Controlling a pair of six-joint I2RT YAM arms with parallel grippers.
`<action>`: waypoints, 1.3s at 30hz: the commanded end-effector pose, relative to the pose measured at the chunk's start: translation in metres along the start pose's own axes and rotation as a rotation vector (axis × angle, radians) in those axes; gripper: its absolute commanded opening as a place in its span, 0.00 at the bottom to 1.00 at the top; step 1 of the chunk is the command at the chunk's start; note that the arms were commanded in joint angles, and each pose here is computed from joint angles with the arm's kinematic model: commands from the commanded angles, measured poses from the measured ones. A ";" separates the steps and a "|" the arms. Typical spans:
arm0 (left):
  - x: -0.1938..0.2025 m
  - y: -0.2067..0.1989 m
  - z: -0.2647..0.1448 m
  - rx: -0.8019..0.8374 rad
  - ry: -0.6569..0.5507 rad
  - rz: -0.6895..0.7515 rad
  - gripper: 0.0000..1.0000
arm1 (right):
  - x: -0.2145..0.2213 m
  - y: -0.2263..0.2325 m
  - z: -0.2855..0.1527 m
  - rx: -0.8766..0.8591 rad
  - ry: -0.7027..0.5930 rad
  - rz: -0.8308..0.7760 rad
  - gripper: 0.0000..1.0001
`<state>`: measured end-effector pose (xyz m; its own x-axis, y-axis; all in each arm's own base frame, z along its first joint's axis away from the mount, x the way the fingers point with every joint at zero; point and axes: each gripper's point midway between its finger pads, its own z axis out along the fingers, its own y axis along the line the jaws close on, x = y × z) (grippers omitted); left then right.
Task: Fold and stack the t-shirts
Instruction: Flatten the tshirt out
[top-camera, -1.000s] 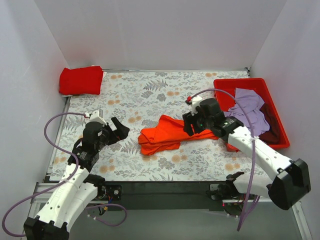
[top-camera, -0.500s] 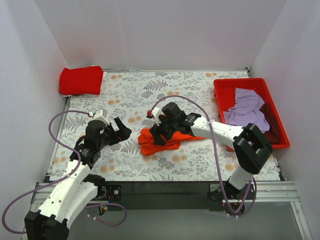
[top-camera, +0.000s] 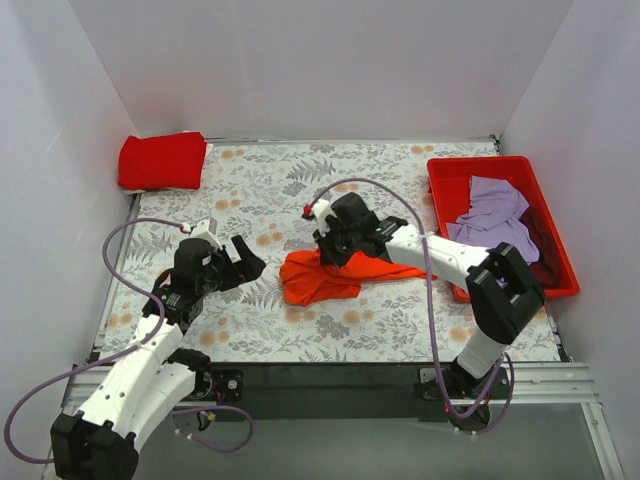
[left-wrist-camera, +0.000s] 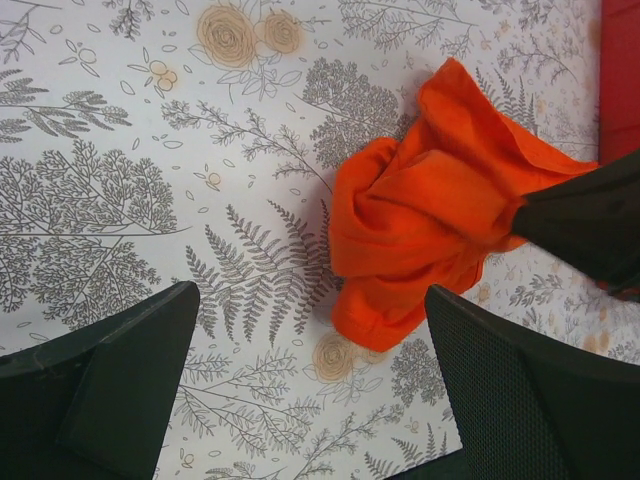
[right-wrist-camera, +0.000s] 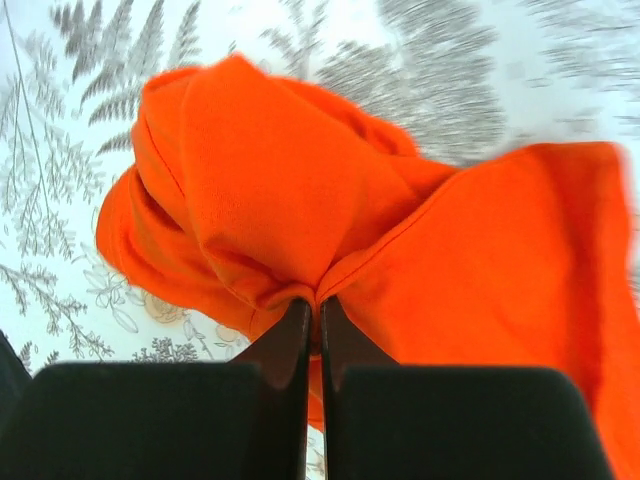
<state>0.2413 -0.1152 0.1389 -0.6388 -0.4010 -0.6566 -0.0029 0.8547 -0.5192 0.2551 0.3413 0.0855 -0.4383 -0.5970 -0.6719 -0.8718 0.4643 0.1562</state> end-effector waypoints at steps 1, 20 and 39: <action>0.010 -0.005 0.005 0.041 0.046 0.010 0.96 | -0.067 -0.048 -0.064 0.176 -0.228 0.057 0.01; 0.045 -0.053 0.061 0.144 0.262 -0.100 0.92 | 0.058 -0.107 -0.130 0.361 -0.176 0.533 0.58; -0.008 -0.145 0.172 0.045 0.190 -0.437 0.80 | 0.097 -0.058 -0.158 0.334 -0.309 0.562 0.58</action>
<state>0.3613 -0.2876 0.1174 -0.7680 -0.5766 -0.2787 -0.2139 0.6412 -0.7370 0.2307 0.1515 0.1221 -0.6866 -0.0450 -0.7257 -0.3956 0.8605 0.3210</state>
